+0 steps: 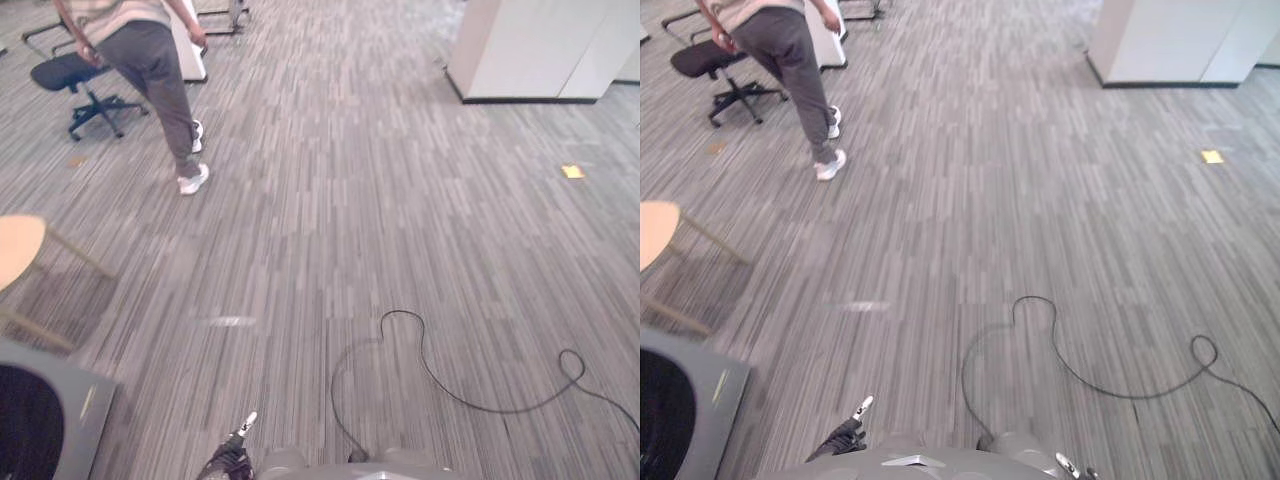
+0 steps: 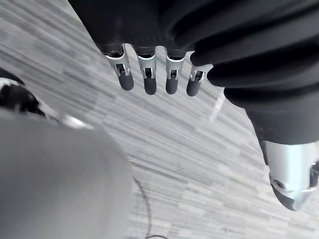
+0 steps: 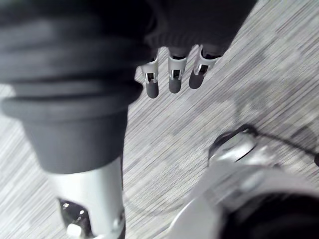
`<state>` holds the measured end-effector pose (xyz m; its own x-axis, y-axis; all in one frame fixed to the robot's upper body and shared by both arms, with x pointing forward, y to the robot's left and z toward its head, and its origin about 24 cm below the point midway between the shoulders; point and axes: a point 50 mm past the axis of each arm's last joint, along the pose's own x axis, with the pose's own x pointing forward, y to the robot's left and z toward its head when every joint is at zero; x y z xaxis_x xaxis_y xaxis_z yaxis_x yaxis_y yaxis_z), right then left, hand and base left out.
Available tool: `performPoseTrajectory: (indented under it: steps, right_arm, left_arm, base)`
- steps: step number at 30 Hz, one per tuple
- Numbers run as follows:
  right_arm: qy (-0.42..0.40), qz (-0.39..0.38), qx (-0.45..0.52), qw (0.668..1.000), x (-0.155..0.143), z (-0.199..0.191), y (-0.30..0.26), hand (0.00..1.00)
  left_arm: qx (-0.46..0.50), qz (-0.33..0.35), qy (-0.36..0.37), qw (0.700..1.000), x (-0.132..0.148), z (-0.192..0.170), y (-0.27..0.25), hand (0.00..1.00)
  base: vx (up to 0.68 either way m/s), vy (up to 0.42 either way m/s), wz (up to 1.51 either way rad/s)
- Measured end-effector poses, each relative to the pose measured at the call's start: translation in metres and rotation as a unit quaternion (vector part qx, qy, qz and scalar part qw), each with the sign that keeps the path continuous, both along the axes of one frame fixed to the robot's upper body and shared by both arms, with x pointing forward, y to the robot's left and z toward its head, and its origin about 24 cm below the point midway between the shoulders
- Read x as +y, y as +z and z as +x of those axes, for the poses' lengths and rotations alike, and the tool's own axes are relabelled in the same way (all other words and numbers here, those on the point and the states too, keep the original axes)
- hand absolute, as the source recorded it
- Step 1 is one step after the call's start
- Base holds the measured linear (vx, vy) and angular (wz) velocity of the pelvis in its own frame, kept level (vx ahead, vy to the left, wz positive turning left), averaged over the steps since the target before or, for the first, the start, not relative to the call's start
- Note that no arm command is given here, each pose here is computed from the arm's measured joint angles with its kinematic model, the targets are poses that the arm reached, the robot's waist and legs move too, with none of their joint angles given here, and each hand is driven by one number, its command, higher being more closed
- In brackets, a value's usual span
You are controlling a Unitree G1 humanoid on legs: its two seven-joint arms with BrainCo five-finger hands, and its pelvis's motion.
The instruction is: Organize washtable
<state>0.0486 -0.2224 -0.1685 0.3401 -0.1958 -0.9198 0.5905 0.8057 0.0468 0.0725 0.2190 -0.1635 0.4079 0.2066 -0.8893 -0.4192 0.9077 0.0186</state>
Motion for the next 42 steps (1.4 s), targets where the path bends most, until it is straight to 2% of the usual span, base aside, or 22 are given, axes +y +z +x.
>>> performPoseTrajectory:
  steps: [2,5,9,10,11,13,17,19,22,23,26,32,33,35,37,39,42]
  right_arm:
    - [0.036,-0.003,-0.022,0.999,0.003,0.024,0.003,0.00]
    - [0.060,-0.009,-0.027,0.998,0.002,0.030,0.004,0.00]
    - [0.064,-0.005,0.012,0.998,0.003,0.000,-0.001,0.00]
    - [0.056,-0.001,0.023,0.998,0.004,-0.010,-0.002,0.00]
    - [0.048,0.004,0.032,0.998,0.005,-0.017,-0.003,0.00]
    - [0.021,0.017,0.055,0.998,0.008,-0.037,-0.005,0.00]
    - [-0.017,0.017,0.074,0.997,0.004,-0.061,-0.004,0.00]
    - [-0.033,0.029,0.087,0.995,0.013,-0.073,-0.005,0.00]
    - [-0.040,0.043,0.113,0.992,0.022,-0.088,-0.006,0.00]
    - [-0.044,0.031,0.108,0.993,0.016,-0.087,-0.005,0.00]
    - [-0.052,0.007,0.084,0.995,0.002,-0.074,-0.002,0.00]
    - [0.001,-0.007,0.030,1.000,-0.001,-0.016,-0.001,0.00]
    - [0.034,-0.007,0.003,0.999,0.003,0.010,0.000,0.00]
    - [0.066,-0.015,-0.019,0.998,0.003,0.028,0.004,0.00]
    - [0.081,-0.019,-0.009,0.996,0.002,0.021,0.003,0.00]
    - [0.073,-0.009,0.015,0.997,0.004,0.001,-0.001,0.00]
    - [0.047,0.001,0.041,0.998,0.005,-0.020,-0.004,0.00]
  left_arm:
    - [0.040,0.002,-0.007,0.999,0.002,-0.028,-0.004,0.00]
    - [0.082,-0.010,-0.003,0.997,-0.007,-0.060,-0.008,0.00]
    - [0.148,-0.031,0.024,0.988,-0.018,-0.102,-0.011,0.00]
    - [0.152,-0.025,0.025,0.988,-0.010,-0.106,-0.009,0.00]
    - [0.151,-0.016,0.020,0.988,-0.004,-0.105,-0.008,0.00]
    - [0.124,0.002,-0.010,0.992,0.007,-0.077,-0.007,0.00]
    - [0.053,0.006,-0.071,0.996,-0.003,-0.016,-0.005,0.00]
    - [0.002,0.014,-0.095,0.995,-0.008,0.020,0.002,0.00]
    - [-0.023,0.008,-0.115,0.993,-0.020,0.035,0.004,0.00]
    - [-0.023,-0.010,-0.099,0.995,-0.032,0.032,0.002,0.00]
    - [-0.022,-0.028,-0.024,0.999,-0.035,0.020,-0.001,0.00]
    - [-0.028,0.018,-0.036,0.999,0.003,0.016,0.006,0.00]
    - [-0.004,0.026,-0.041,0.999,0.009,0.001,0.004,0.00]
    - [0.033,0.018,-0.035,0.999,0.006,-0.023,-0.001,0.00]
    - [0.101,-0.016,-0.021,0.995,-0.015,-0.066,-0.010,0.00]
    - [0.136,-0.019,-0.001,0.991,-0.013,-0.094,-0.010,0.00]
    - [0.134,0.000,-0.006,0.991,0.000,-0.086,-0.008,0.00]
  base:
    - [-0.39,0.030,-1.15]
    - [-0.20,0.084,-0.61]
    - [0.60,0.108,-0.41]
    - [0.91,0.089,0.15]
    - [0.98,0.010,0.69]
    - [0.87,-0.056,0.78]
    - [0.11,-0.002,0.47]
    - [0.28,-0.122,0.81]
    - [0.75,-0.405,0.82]
    - [0.85,-0.449,0.48]
    - [0.54,-0.309,-0.21]
    - [0.10,-0.066,-0.62]
    - [-0.06,-0.025,-1.23]
    - [-0.25,0.062,-1.11]
    - [0.18,0.169,-0.57]
    - [0.77,0.094,-0.14]
    - [0.69,-0.009,0.62]
